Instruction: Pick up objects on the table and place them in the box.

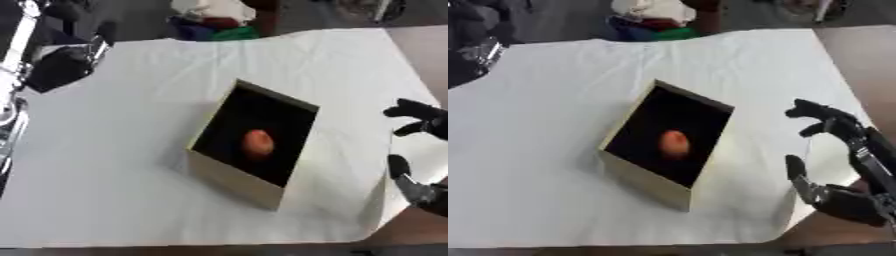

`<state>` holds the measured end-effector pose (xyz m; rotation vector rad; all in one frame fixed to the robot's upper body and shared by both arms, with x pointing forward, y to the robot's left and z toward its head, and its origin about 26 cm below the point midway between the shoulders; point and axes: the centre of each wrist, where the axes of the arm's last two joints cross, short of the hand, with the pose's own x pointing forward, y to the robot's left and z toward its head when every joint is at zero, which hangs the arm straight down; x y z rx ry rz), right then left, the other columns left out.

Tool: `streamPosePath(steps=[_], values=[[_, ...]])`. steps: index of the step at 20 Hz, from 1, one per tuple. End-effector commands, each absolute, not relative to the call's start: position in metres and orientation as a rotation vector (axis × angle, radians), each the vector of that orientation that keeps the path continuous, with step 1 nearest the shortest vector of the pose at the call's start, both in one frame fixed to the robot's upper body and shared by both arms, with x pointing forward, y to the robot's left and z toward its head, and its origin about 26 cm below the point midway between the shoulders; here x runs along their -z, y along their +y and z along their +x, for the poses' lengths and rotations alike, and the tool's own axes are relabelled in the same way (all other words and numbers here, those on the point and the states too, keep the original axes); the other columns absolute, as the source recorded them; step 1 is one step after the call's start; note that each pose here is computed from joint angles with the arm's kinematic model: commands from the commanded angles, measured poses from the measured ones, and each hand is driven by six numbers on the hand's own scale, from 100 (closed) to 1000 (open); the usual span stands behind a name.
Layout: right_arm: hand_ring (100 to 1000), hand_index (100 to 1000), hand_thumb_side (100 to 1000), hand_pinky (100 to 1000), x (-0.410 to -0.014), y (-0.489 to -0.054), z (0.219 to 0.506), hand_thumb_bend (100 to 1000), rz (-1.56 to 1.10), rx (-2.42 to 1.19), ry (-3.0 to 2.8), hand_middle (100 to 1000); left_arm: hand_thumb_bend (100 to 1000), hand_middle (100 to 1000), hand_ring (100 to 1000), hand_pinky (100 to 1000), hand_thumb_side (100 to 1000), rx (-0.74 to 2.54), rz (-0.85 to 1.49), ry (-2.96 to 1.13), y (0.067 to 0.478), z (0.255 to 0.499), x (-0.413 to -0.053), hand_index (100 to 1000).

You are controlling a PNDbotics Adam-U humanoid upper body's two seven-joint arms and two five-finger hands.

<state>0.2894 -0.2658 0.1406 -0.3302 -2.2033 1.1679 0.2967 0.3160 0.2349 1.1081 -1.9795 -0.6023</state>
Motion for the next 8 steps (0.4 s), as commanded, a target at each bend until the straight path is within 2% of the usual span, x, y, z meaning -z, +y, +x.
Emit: streamPosePath(steps=[1,8], values=[[889,981,323,679,-0.146,-0.267,0.289,100,-0.353,-1.175,-2.216,811,397,667,625,719,665,0.526,1.178,-1.988,0.322,0.296,-0.239,877],[889,978,323,678,-0.146,-0.267,0.289,100,-0.353,-1.172,-2.215,811,397,662,622,716,664,0.436,1.217,-1.955,0.332,0.298,-0.228,876]])
